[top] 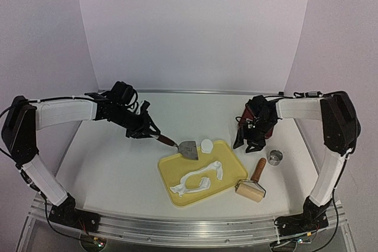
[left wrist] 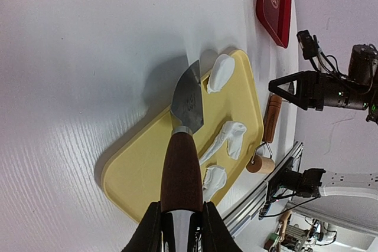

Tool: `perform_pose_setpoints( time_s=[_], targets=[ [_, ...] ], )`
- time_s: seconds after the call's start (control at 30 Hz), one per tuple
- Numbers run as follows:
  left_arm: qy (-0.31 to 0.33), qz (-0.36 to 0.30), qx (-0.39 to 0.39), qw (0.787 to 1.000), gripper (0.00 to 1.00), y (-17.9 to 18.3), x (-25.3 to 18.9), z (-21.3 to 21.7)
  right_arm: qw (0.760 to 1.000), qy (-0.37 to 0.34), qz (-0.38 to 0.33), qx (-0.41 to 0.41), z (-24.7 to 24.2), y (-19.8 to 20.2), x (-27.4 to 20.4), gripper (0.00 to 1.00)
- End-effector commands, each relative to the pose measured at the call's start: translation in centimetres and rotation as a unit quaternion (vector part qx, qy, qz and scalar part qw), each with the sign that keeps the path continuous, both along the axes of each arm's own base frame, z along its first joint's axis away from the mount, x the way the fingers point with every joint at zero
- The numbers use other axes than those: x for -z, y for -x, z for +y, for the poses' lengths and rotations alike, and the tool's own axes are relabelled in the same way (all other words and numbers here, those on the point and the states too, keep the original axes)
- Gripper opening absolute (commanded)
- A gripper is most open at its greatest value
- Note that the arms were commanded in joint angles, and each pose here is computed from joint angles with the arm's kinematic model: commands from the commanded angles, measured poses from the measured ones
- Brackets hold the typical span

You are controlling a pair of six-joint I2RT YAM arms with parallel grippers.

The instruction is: Roll out the dumpling wrappers from the dough

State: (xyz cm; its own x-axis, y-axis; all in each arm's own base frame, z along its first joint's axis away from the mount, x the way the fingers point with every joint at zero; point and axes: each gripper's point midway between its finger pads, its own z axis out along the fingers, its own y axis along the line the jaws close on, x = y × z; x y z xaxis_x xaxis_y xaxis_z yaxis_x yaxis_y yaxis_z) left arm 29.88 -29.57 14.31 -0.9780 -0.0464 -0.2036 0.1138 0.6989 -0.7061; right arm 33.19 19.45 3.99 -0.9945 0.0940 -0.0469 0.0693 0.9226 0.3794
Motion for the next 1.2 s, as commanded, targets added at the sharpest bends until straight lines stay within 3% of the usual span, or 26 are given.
perform_pose_setpoints(
  time_s=[0.0,0.3,0.63,0.77,0.97,1.17],
  targets=[
    [-0.001,-0.08,0.015,0.997,0.0,-2.1,-1.9,-0.9,0.999,0.005,-0.032,-0.013,0.8,-2.0,0.1,0.59],
    [-0.006,-0.124,0.059,0.991,0.0,-2.5,-1.4,-1.6,0.999,0.004,-0.014,-0.049,3.3,-1.9,2.9,0.49],
    [0.023,-0.15,0.086,0.985,0.0,-2.2,-1.5,-2.5,0.999,0.027,-0.001,-0.043,3.4,-1.4,4.5,0.26],
    [0.005,-0.154,0.088,0.984,0.0,-2.5,-0.8,-2.3,0.999,0.031,0.002,-0.038,3.4,-1.4,4.7,0.2],
    [-0.025,-0.167,0.08,0.982,0.0,-3.4,0.0,-1.8,0.999,0.03,0.002,-0.034,3.7,-1.4,4.6,0.17],
    [-0.013,-0.163,0.089,0.983,0.0,-3.7,0.6,-2.6,0.999,0.025,0.006,-0.031,4.2,-1.3,4.6,0.14]
  ],
)
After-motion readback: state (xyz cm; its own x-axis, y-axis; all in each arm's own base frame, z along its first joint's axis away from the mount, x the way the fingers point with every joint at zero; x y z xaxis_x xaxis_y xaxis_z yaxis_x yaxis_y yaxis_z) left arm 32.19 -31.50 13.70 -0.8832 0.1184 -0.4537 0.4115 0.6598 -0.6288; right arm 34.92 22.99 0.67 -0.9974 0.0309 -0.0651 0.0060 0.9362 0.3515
